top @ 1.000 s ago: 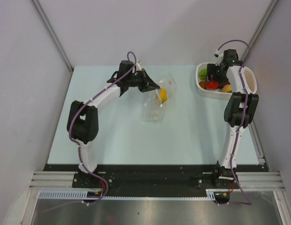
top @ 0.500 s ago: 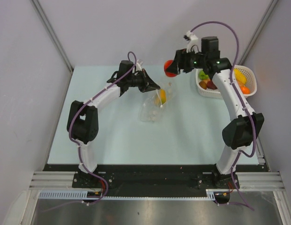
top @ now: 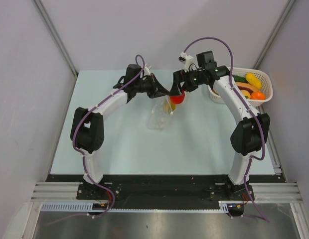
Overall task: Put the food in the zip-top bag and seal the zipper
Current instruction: Place the fake fruit in the zipper food storage bag, then adjust the zipper food storage bag at the center of the board.
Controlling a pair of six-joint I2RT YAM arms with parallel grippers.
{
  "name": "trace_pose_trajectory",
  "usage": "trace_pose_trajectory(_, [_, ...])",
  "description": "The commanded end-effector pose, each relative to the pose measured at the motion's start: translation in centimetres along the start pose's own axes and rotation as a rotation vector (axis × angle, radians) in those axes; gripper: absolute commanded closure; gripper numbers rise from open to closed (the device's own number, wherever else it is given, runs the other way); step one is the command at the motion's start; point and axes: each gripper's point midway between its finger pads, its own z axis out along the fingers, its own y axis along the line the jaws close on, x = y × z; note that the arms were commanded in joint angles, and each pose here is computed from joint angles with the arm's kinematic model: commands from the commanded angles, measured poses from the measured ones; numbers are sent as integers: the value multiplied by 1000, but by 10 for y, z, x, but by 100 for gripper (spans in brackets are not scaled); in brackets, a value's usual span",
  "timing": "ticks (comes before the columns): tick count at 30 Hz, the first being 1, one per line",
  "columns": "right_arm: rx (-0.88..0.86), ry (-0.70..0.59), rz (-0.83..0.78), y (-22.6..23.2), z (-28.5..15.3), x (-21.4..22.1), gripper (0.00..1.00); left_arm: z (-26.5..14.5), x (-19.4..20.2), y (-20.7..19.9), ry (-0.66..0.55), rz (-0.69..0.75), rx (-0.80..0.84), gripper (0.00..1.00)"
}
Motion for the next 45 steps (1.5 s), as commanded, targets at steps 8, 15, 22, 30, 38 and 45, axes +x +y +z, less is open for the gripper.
trace_pose_trajectory(8, [115,-84,151,-34,-55,-11,8,-19,-6,-34,-33,85,77,100])
trace_pose_trajectory(15, [190,20,262,-62,-37,36,22,-17,-8,-33,-34,79,79,100])
trace_pose_trajectory(22, [99,98,353,-61,-10,61,42,-19,-8,-34,-40,85,74,100])
trace_pose_trajectory(30, [-170,-130,362,-12,-61,-21,100,-47,-2,-40,-25,242,-32,100])
trace_pose_trajectory(38, [-189,-200,245,38,-99,-35,100,-106,-19,-26,-91,795,-530,100])
trace_pose_trajectory(45, [-156,-164,253,25,-79,-25,100,-95,5,-19,1,861,-550,100])
